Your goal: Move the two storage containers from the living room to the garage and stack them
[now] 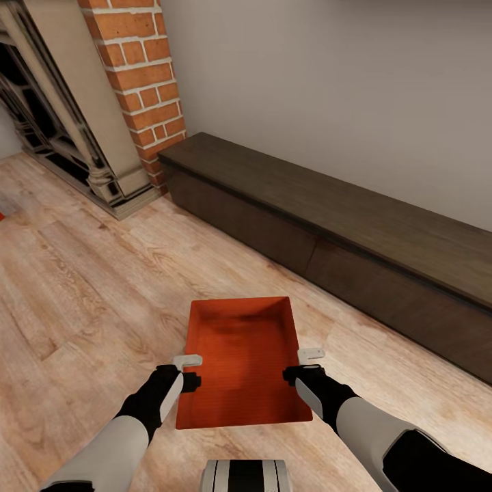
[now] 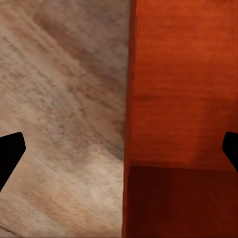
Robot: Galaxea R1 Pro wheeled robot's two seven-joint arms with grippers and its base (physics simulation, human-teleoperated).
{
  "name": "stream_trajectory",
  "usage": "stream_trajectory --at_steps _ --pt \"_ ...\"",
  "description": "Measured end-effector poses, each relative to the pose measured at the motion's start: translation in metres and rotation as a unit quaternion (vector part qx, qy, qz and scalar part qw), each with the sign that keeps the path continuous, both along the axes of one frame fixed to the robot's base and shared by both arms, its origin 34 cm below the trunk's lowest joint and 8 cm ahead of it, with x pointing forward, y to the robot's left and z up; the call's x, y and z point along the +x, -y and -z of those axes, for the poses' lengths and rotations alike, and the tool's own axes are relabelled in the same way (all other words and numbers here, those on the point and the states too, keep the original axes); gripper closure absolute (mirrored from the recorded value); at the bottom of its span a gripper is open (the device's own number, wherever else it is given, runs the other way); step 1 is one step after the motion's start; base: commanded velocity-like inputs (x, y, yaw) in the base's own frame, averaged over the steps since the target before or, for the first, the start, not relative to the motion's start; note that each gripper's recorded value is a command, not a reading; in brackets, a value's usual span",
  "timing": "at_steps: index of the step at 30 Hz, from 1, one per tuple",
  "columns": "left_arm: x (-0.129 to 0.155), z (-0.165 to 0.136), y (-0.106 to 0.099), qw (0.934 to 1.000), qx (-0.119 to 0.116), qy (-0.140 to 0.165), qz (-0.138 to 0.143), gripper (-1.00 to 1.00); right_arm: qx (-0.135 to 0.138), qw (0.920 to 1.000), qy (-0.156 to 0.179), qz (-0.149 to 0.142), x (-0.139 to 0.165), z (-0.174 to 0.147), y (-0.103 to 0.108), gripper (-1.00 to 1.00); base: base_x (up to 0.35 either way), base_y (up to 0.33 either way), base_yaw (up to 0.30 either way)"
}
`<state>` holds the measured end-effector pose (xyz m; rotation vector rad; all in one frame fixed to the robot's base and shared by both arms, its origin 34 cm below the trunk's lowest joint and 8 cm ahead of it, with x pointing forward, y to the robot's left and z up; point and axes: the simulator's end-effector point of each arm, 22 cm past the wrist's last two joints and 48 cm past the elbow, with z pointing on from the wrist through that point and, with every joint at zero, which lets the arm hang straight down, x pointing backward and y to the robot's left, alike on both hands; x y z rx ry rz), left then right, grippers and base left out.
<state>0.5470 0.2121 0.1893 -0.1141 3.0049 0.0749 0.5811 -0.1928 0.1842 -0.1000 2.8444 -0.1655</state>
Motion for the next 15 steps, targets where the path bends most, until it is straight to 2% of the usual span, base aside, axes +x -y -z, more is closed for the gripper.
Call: stream_trajectory --at_steps 11,12,15 --pt "0.0003 -0.0005 0.0061 1.0 -0.005 0.0 0.001 -1.0 0.0 1.0 0.0 0.0 -0.0001 0.0001 0.0 -1.0 0.0 0.0 0.0" --pt "0.0004 -0.0005 0.0061 1.0 -0.005 0.0 0.001 1.0 0.0 1.0 0.0 0.0 -0.0002 0.0001 0.0 1.0 0.0 0.0 0.0" --pt "-0.0005 -0.0001 0.0062 1.0 -0.005 -0.001 0.001 1.0 0.001 1.0 0.0 0.0 -0.0002 0.0 -0.0011 1.0 0.0 0.0 0.0"
